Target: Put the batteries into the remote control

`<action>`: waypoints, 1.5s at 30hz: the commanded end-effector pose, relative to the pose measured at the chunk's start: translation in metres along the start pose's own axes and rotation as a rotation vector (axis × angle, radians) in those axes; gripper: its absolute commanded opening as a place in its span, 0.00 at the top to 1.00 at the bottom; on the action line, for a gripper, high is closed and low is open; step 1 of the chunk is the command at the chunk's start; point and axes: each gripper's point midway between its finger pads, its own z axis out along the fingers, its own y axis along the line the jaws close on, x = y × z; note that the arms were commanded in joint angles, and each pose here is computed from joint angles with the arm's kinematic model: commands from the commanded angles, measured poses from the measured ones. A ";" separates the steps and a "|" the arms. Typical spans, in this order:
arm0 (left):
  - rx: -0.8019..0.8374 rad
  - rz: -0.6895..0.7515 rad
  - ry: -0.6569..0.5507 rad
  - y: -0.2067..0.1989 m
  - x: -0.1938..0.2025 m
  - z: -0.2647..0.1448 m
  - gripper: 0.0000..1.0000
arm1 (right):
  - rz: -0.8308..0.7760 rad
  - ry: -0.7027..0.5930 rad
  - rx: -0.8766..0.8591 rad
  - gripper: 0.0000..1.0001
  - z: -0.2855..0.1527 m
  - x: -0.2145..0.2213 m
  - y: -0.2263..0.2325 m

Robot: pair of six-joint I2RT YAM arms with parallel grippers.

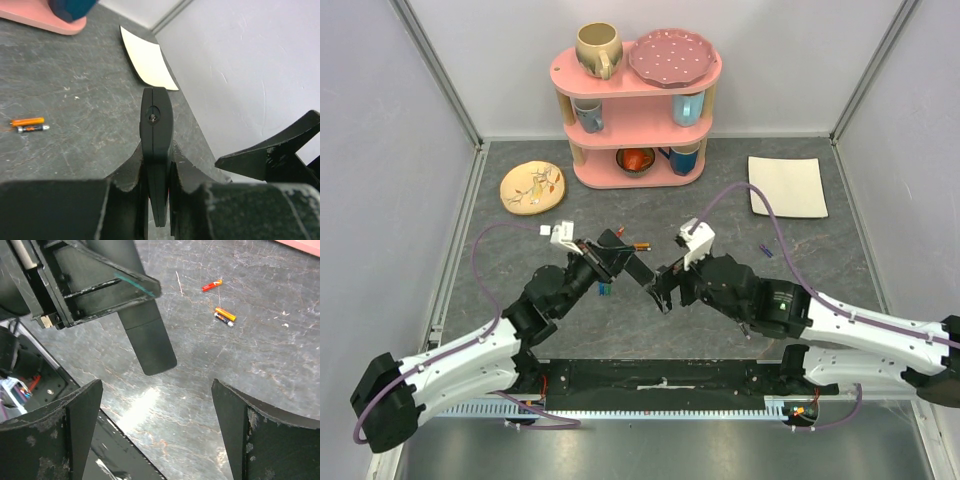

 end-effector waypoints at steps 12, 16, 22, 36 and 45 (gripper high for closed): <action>0.061 0.027 -0.252 0.011 -0.036 -0.032 0.98 | 0.583 -0.210 -0.218 0.02 0.013 -0.003 0.008; 0.079 0.027 -0.251 0.006 -0.037 -0.031 0.98 | 0.713 -0.222 -0.318 0.02 0.023 -0.004 0.012; 0.078 0.016 -0.247 0.008 -0.034 -0.031 0.98 | 0.714 -0.184 -0.396 0.02 0.041 -0.002 0.027; 0.095 0.025 -0.238 0.003 -0.034 -0.028 0.98 | 0.749 -0.200 -0.406 0.05 0.055 -0.001 0.026; 0.110 0.025 -0.238 0.000 -0.035 -0.030 0.98 | 0.768 -0.193 -0.384 0.13 0.063 0.002 0.021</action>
